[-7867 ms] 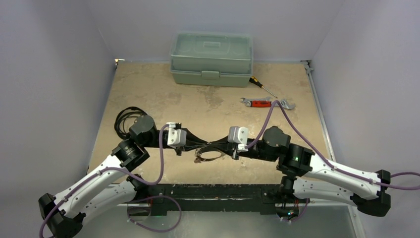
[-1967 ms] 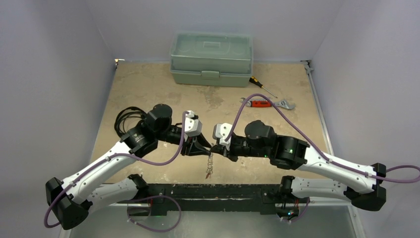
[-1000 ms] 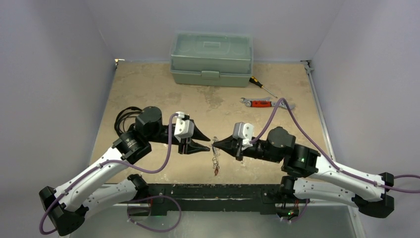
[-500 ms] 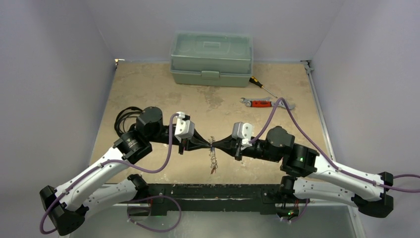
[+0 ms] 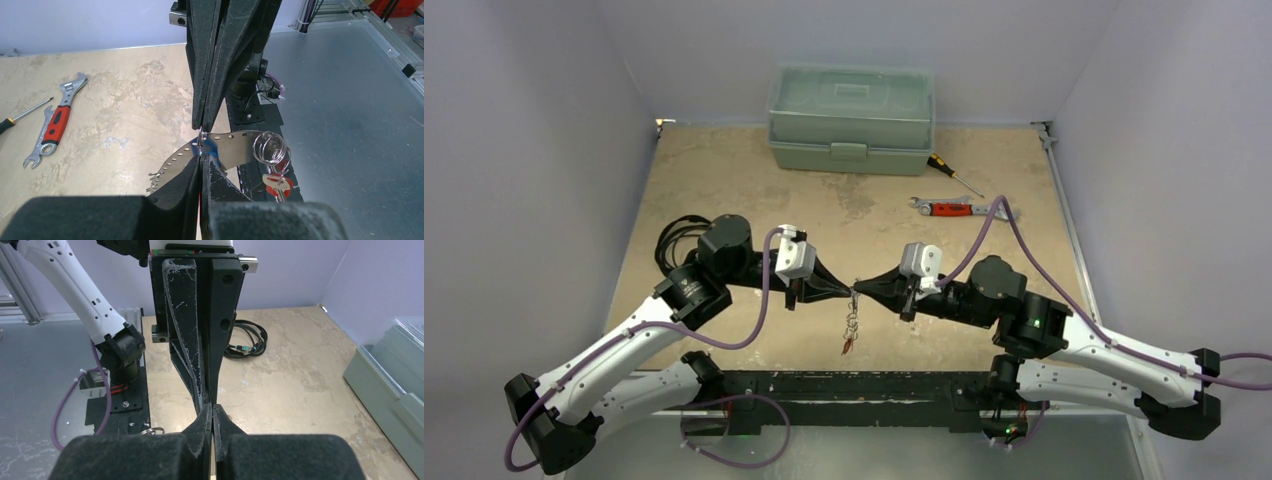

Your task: Put the keys on the keyring

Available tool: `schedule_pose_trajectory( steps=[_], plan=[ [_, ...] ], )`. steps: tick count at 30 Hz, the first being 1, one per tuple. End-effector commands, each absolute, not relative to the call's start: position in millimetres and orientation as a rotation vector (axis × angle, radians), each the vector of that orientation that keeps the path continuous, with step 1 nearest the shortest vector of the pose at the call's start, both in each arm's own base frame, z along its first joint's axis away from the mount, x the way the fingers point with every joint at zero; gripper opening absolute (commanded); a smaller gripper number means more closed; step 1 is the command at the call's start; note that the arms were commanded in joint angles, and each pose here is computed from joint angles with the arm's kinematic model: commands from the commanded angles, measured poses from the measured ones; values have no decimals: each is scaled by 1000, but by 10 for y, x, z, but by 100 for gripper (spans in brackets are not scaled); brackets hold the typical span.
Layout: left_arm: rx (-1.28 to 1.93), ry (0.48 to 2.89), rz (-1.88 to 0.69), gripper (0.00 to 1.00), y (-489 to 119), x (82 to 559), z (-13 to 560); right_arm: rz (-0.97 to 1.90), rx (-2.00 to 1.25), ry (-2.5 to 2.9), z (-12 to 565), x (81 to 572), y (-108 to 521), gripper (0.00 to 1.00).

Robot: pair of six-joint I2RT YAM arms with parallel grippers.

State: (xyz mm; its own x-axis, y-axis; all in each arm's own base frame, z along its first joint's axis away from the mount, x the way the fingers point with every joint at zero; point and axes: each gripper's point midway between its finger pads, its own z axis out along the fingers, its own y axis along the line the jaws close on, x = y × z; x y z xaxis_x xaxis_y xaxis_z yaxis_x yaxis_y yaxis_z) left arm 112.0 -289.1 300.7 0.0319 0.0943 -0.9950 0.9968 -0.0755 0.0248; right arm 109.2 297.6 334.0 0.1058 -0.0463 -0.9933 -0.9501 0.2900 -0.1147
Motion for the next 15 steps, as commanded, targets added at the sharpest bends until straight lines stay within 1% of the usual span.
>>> schedule_pose_trajectory(
  steps=[1,7,14,15],
  plan=[
    [1352,1214,-1223,0,-2896,1091,3001,919,-958,1196,3659,1132,2978,0],
    [1343,1213,-1234,0,-2904,1093,3009,927,-930,1196,3685,1162,3011,0],
    [1319,1215,-1219,0,-2901,1121,3035,942,-953,1216,3565,1161,3106,0],
    [1313,1220,-1209,6,-2899,1138,3043,944,-953,1215,3562,1156,3103,0]
  ],
)
